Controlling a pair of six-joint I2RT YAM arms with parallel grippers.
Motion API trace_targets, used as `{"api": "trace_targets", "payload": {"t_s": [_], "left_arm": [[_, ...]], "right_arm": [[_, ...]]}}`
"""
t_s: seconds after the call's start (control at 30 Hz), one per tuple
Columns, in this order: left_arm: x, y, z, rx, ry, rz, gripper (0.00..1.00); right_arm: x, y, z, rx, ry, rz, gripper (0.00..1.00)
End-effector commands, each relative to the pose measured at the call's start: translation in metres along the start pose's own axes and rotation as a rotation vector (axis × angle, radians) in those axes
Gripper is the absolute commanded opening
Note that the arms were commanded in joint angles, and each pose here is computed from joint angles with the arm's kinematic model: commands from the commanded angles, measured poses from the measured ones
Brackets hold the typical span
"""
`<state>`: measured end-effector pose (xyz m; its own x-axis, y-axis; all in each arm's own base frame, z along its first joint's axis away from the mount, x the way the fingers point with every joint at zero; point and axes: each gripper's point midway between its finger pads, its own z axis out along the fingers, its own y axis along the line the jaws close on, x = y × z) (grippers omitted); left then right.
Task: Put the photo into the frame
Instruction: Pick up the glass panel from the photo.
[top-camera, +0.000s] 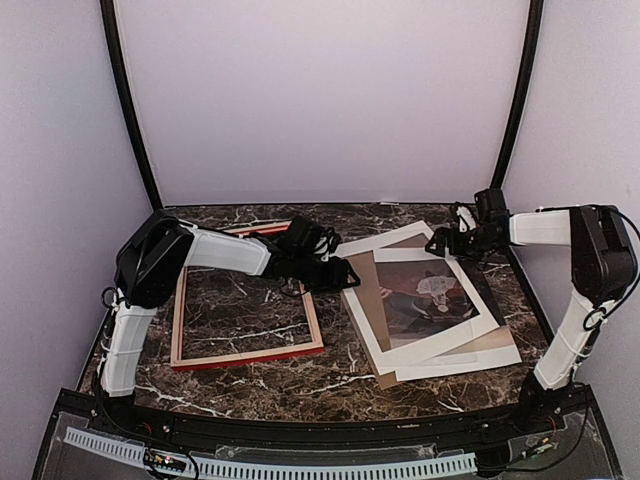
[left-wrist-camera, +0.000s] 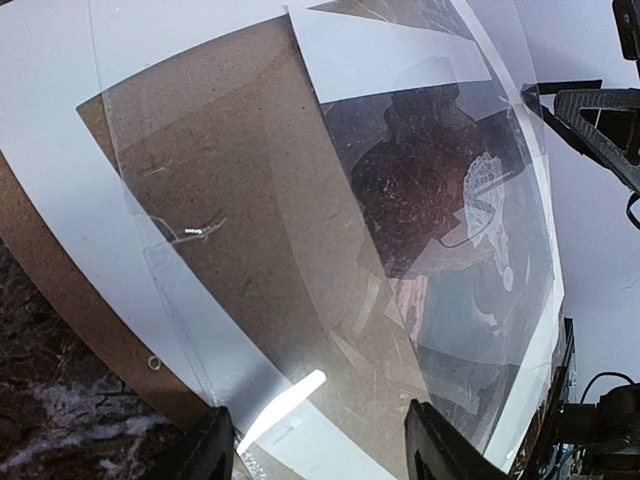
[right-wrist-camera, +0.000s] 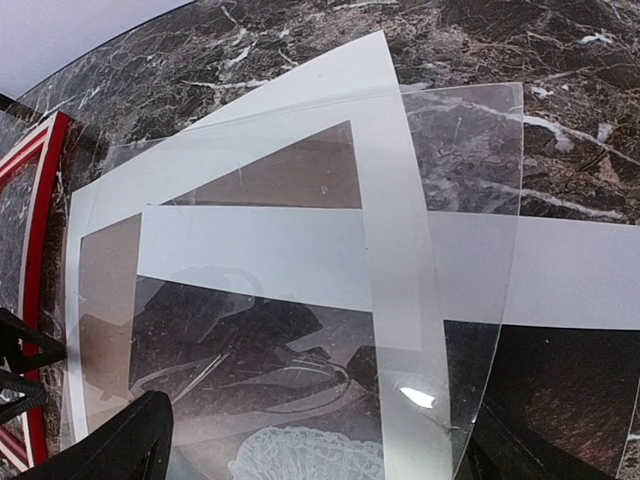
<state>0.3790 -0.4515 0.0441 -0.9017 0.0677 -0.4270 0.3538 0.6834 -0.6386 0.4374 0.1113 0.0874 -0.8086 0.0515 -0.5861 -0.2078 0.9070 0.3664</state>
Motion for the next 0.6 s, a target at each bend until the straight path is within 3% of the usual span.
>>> {"api": "trace_targets", "payload": {"t_s": [0.0, 0.3, 0.57], "left_arm": [[0.048, 0.038, 0.008, -0.115, 0.133, -0.063, 0.61], [0.047, 0.038, 0.008, -0.111, 0.133, -0.065, 0.61], [0.045, 0.032, 0.005, -0.095, 0.127, -0.06, 0.61]], "right_arm": [[-0.034, 0.019, -0.02, -0.022, -0.113, -0.073, 0.99], [-0.042, 0.027, -0.028, -0.044, -0.145, -0.091, 0.98], [-0.011, 0.046, -0.032, -0.175, -0.051, -0.021, 0.87]]}}
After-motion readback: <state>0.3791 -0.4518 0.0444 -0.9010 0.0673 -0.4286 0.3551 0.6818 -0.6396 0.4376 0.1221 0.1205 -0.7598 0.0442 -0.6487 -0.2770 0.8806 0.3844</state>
